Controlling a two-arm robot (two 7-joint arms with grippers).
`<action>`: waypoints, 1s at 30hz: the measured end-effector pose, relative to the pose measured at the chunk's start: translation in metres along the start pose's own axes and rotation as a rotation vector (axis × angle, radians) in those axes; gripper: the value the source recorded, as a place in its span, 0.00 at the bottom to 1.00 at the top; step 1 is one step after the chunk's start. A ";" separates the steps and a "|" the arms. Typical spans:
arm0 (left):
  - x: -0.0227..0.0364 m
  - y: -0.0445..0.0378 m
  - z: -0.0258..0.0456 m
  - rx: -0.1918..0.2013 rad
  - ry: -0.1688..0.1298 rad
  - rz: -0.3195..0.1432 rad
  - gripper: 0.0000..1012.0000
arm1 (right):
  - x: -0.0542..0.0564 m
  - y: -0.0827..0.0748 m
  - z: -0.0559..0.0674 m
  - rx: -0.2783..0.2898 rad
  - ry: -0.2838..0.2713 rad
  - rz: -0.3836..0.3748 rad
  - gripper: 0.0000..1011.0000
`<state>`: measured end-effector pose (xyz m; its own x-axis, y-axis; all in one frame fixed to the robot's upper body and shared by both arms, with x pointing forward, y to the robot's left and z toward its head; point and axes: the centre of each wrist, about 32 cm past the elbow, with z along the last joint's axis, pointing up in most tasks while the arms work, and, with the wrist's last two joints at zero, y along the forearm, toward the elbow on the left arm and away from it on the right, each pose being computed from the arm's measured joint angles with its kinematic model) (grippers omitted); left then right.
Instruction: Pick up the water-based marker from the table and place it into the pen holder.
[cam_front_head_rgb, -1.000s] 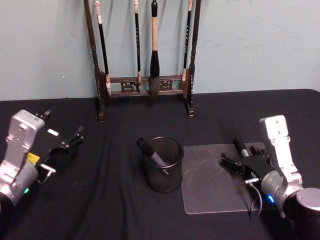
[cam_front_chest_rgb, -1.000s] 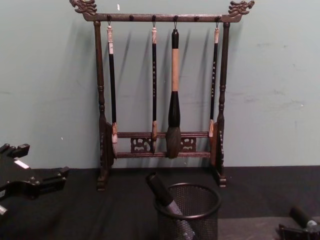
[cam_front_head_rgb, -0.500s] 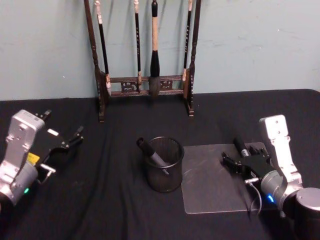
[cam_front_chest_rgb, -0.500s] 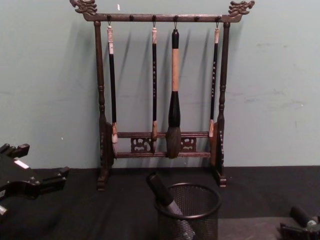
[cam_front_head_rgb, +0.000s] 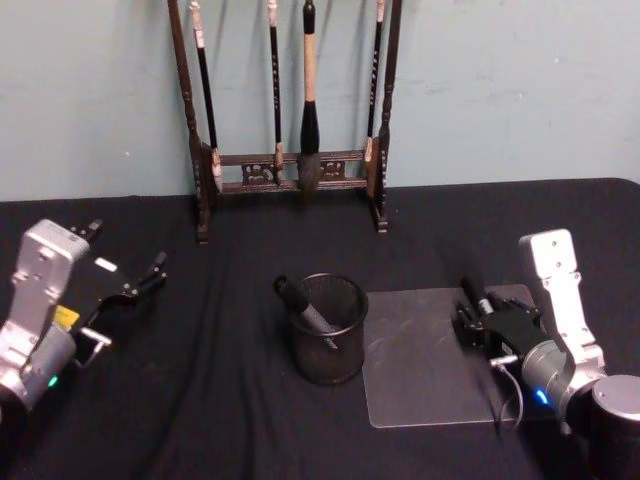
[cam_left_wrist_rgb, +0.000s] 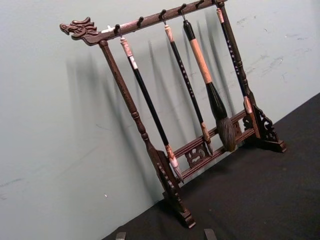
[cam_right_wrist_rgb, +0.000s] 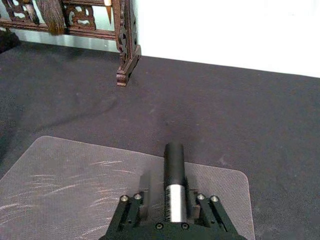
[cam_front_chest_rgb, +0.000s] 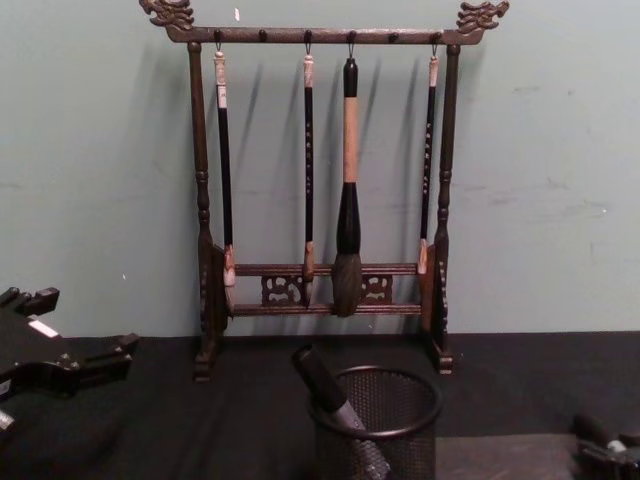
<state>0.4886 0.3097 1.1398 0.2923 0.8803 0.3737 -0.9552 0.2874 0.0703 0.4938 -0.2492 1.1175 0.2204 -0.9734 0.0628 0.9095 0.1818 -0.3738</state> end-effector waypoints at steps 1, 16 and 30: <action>0.0000 0.0000 0.0000 0.000 0.000 0.000 1.00 | 0.000 0.000 0.000 0.000 0.000 0.000 0.44; 0.0000 0.0000 0.0000 0.000 0.000 0.000 1.00 | 0.000 0.000 0.000 0.000 0.001 0.000 0.21; 0.0000 0.0000 0.0000 0.000 0.000 0.000 1.00 | 0.000 -0.001 0.000 0.017 -0.001 0.008 0.21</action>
<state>0.4886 0.3097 1.1398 0.2923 0.8803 0.3738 -0.9552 0.2874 0.0703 0.4930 -0.2493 1.1177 0.2279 -0.9718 0.0609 0.9137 0.1918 -0.3583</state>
